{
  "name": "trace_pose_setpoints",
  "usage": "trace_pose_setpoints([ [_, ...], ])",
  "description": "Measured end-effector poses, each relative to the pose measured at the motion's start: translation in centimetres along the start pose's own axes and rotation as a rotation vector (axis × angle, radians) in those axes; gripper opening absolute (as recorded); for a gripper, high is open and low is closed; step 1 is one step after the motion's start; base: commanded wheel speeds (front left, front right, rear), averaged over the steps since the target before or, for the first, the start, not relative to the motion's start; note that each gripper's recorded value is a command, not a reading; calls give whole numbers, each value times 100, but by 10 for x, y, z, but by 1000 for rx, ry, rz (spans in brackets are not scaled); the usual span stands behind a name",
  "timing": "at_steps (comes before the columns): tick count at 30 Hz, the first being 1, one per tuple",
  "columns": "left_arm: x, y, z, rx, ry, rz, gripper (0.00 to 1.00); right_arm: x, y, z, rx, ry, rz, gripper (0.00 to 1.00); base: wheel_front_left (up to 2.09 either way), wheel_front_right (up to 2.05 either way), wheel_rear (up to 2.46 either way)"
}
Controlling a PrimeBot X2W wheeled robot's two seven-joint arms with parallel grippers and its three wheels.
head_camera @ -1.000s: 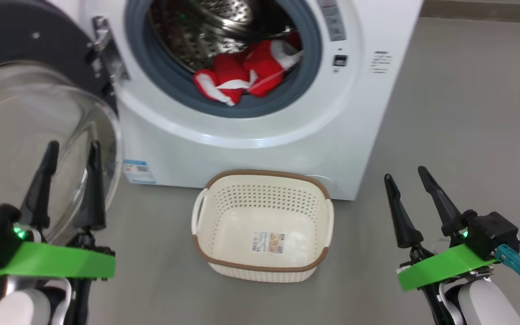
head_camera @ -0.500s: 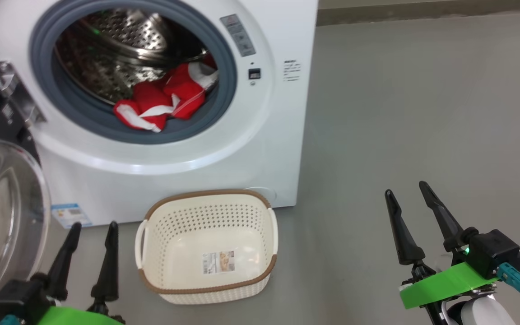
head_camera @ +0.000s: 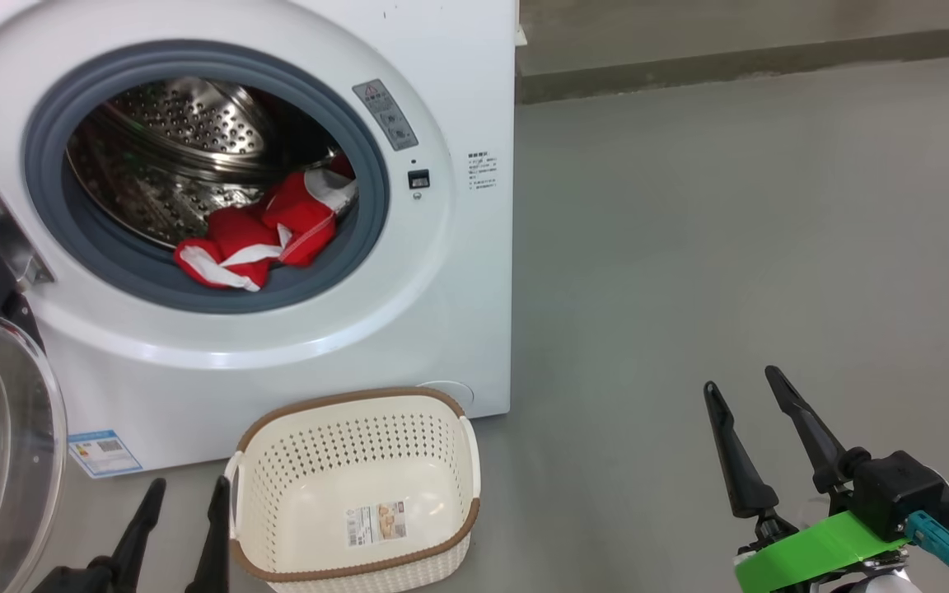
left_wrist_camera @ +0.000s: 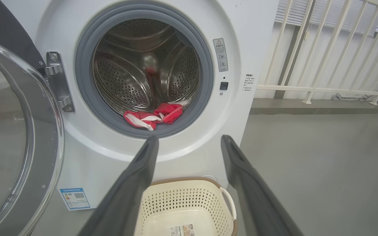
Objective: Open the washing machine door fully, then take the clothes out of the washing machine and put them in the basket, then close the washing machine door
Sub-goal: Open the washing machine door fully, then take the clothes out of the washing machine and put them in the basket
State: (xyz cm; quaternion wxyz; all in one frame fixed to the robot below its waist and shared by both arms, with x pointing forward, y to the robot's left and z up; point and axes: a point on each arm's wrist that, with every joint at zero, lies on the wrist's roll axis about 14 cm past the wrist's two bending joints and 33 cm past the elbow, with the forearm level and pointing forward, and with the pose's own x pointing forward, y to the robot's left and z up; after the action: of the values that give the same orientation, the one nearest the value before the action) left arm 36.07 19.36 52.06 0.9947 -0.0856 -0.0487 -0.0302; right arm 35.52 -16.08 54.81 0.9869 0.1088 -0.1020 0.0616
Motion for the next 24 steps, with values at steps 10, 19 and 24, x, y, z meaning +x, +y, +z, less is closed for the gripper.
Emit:
trace_pose_setpoints([
  [10, -10, 1, -9, -40, 16, 21, 100, -13, -4, -2, -15, 14, -5, 100, 0, 0, 0],
  [19, -13, 9, -16, -6, 39, 33, 100, -15, -6, -1, -18, 13, -8, 100, 0, 0, 0],
  [24, -14, 7, -23, -1, 58, 35, 100, -15, -7, -2, -18, 16, -11, 100, 7, -21, 14],
])
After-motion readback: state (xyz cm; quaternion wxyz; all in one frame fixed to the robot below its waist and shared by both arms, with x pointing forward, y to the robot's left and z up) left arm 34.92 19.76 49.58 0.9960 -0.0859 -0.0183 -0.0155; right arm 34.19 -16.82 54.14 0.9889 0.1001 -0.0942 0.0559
